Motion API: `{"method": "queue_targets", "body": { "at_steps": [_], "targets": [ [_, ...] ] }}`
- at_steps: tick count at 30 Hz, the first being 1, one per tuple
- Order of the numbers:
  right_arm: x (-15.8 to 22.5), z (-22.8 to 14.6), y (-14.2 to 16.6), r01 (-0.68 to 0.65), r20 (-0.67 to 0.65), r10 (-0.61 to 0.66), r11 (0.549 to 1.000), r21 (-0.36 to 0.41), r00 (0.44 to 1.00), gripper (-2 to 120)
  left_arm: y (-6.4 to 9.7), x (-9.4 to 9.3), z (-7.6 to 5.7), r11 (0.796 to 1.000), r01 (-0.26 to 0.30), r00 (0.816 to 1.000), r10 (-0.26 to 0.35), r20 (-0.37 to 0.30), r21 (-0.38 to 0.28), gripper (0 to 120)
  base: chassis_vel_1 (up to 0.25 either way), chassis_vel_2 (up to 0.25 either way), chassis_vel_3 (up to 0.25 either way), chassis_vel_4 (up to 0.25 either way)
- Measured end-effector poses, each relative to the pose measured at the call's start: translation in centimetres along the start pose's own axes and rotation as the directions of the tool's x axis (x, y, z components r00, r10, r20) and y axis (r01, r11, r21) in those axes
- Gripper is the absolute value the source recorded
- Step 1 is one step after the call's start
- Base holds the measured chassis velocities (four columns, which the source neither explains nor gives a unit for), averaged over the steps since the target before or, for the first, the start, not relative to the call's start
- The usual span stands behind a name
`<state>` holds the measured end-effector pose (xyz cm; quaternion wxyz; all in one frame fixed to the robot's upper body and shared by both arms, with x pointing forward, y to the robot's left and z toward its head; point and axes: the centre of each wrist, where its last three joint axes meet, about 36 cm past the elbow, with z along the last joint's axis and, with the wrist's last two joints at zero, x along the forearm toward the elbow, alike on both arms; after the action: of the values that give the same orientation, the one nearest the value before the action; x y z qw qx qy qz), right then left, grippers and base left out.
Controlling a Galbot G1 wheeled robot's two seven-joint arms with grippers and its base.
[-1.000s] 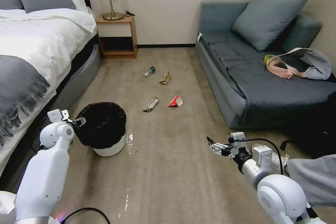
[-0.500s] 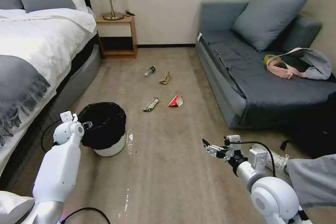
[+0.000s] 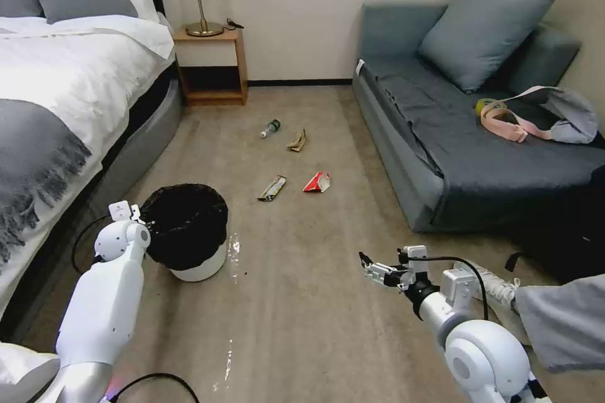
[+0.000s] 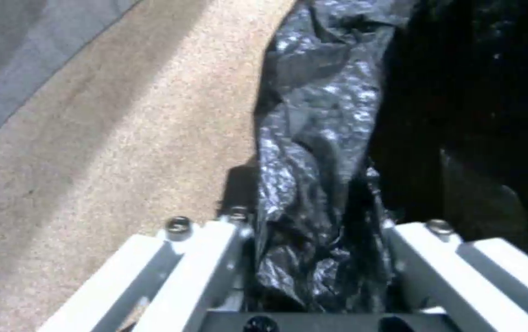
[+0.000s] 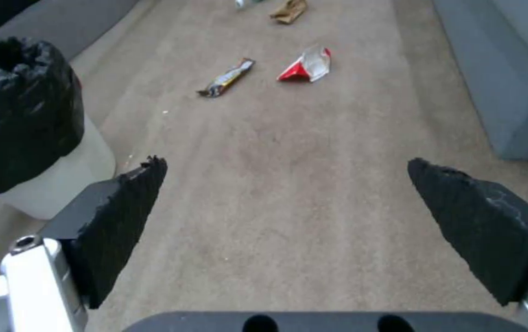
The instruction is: Pick up the trash bin, then pick up the garbage on the floor and place it into the trash bin.
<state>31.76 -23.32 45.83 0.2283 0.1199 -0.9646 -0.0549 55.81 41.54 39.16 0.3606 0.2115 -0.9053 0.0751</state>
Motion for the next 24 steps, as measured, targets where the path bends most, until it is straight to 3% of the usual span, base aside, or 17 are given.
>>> {"method": "queue_targets", "body": {
  "at_steps": [2, 8, 13, 15, 16, 20, 21, 24],
  "targets": [
    [-0.1, 0.1, 0.1, 0.001, -0.006, -0.001, 1.0, -0.001, 1.0, 100, 0.3, 0.0, 0.3, 1.0, -0.002, 1.0, 0.002, 0.003, -0.018, 7, 0.0, 0.0, 0.0, 0.0],
    [-0.3, 0.5, 0.3, 0.004, -0.016, -0.004, 1.0, -0.007, 1.0, 100, 0.7, 0.7, 0.8, 0.999, 0.009, 1.0, -0.008, 0.019, -0.043, 7, 0.0, 0.0, 0.0, 0.0],
    [-0.5, 0.6, 0.5, 0.01, -0.023, -0.01, 1.0, -0.008, 1.0, 100, 0.8, 2.3, 0.8, 0.998, 0.022, 0.998, -0.018, 0.061, -0.066, 7, 0.0, 0.0, 0.0, 0.0],
    [-0.7, 0.6, 0.7, 0.02, -0.023, -0.02, 1.0, -0.013, 1.0, 100, 1.1, 4.9, 0.6, 0.995, 0.043, 0.991, -0.031, 0.132, -0.089, 4, 0.0, 0.0, 0.0, 0.0],
    [-0.7, 0.6, 0.7, 0.02, -0.023, -0.02, 1.0, -0.013, 1.0, 100, 1.1, 4.9, 0.6, 0.995, 0.043, 0.991, -0.031, 0.132, -0.089, 4, 0.0, 0.0, 0.0, 0.0],
    [-0.7, 0.4, 0.9, 0.034, -0.009, -0.034, 0.999, -0.023, 0.999, 100, 1.6, 8.5, 1.1, 0.994, 0.052, 0.978, -0.031, 0.204, -0.096, 3, 0.0, 0.0, 0.0, 0.0],
    [-0.7, 0.4, 0.9, 0.034, -0.009, -0.034, 0.999, -0.023, 0.999, 100, 1.6, 8.5, 1.1, 0.994, 0.052, 0.978, -0.031, 0.204, -0.096, 3, 0.0, 0.0, 0.0, 0.0],
    [-0.6, 0.2, 1.0, 0.047, 0.007, -0.047, 0.999, -0.024, 0.999, 100, 1.7, 11.5, 1.6, 0.994, 0.043, 0.966, -0.016, 0.257, -0.103, 3, 0.0, 0.0, 0.0, 0.0]
  ]
}}
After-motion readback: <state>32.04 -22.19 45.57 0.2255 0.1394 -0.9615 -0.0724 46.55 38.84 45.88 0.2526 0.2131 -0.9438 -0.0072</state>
